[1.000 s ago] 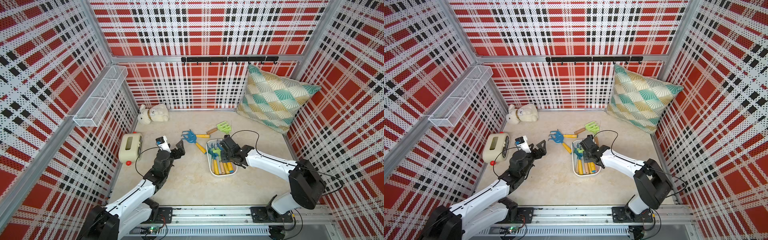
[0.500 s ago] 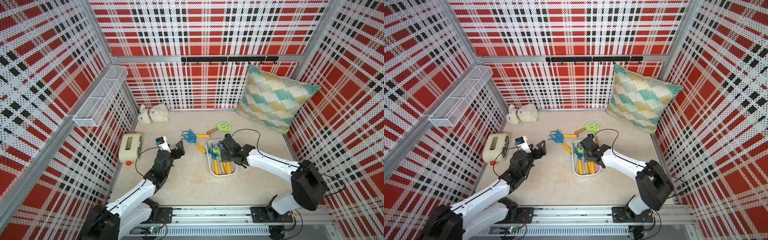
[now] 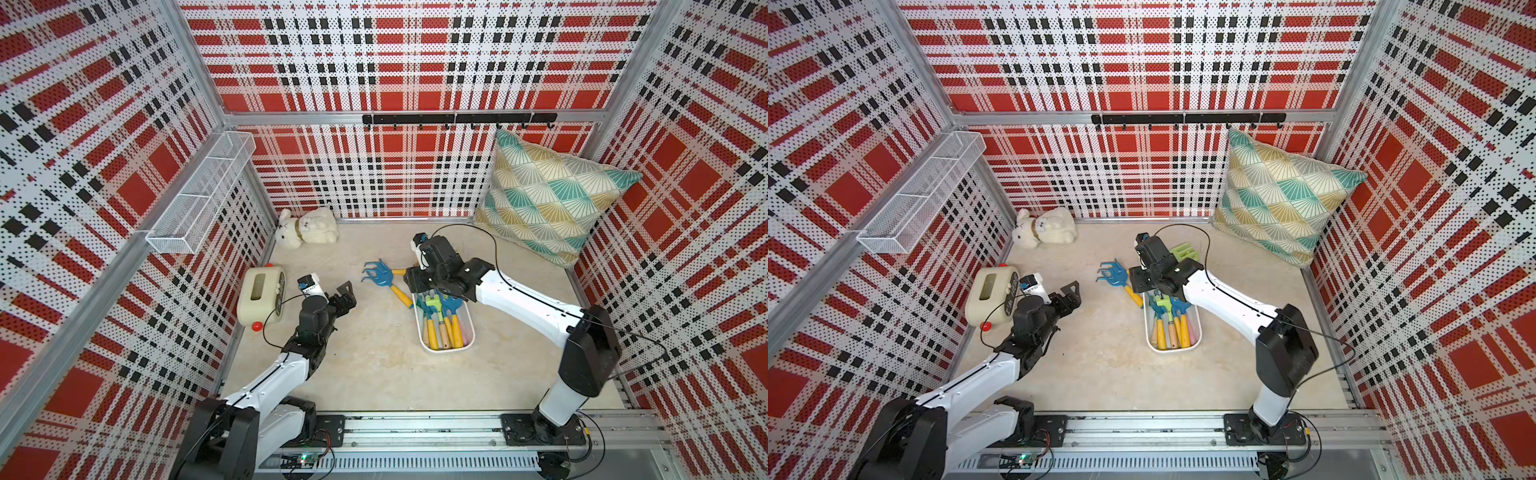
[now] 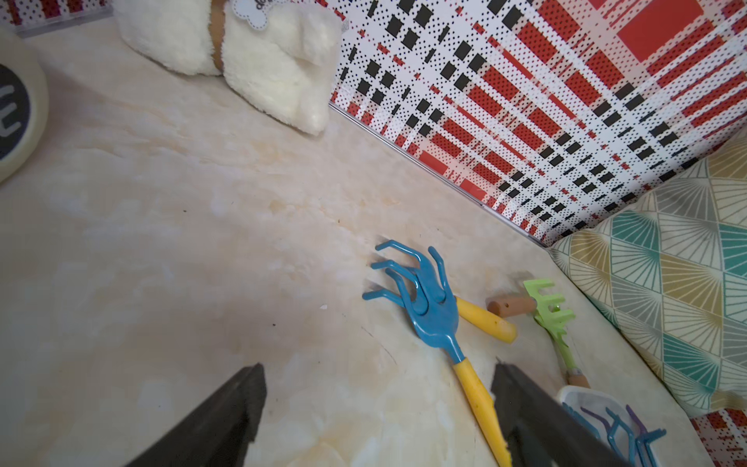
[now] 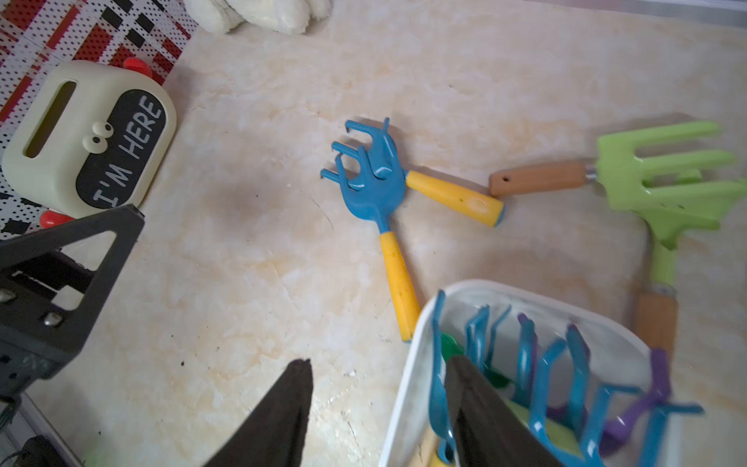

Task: Put the rake into the storage box
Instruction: Pick up the rake at the center of the board.

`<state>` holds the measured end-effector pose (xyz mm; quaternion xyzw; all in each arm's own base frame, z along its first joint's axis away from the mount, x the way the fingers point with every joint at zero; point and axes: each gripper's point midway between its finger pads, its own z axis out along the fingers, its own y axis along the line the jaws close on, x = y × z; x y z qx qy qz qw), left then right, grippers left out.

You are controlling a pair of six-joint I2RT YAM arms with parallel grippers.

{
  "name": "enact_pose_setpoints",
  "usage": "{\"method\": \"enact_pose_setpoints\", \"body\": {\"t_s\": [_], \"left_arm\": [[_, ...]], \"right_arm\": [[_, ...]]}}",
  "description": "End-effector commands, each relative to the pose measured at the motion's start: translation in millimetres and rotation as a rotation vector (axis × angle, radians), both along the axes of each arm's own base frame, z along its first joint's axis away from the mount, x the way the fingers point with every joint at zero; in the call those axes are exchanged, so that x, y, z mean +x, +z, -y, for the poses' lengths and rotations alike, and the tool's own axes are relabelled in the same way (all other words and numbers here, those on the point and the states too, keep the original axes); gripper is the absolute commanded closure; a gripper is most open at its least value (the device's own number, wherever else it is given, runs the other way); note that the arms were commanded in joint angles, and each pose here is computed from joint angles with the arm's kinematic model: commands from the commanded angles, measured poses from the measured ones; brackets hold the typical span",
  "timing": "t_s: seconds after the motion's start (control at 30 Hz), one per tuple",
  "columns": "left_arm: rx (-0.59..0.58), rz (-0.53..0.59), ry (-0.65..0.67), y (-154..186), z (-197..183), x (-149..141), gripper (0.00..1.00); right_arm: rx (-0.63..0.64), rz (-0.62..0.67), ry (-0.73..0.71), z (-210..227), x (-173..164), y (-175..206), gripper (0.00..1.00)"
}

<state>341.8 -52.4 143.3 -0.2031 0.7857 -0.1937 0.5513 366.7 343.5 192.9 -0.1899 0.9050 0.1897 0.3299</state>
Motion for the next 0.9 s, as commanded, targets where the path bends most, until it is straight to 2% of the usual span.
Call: {"method": "enact_pose_setpoints", "body": {"t_s": [0.0, 0.4, 0.87], "left_arm": [[-0.031, 0.031, -0.01, 6.7, -0.4, -1.1, 0.07], [-0.034, 0.057, 0.013, 13.1, -6.7, -4.1, 0.07], [-0.031, 0.055, 0.019, 12.4, -8.0, -3.7, 0.06]], "right_arm": [[-0.084, -0.053, 0.076, -18.0, 5.9, -24.9, 0.4], [-0.304, -0.124, 0.097, -35.1, 44.0, -94.9, 0.42], [-0.39, -0.204, 0.129, -41.7, 47.9, -169.0, 0.48]]}}
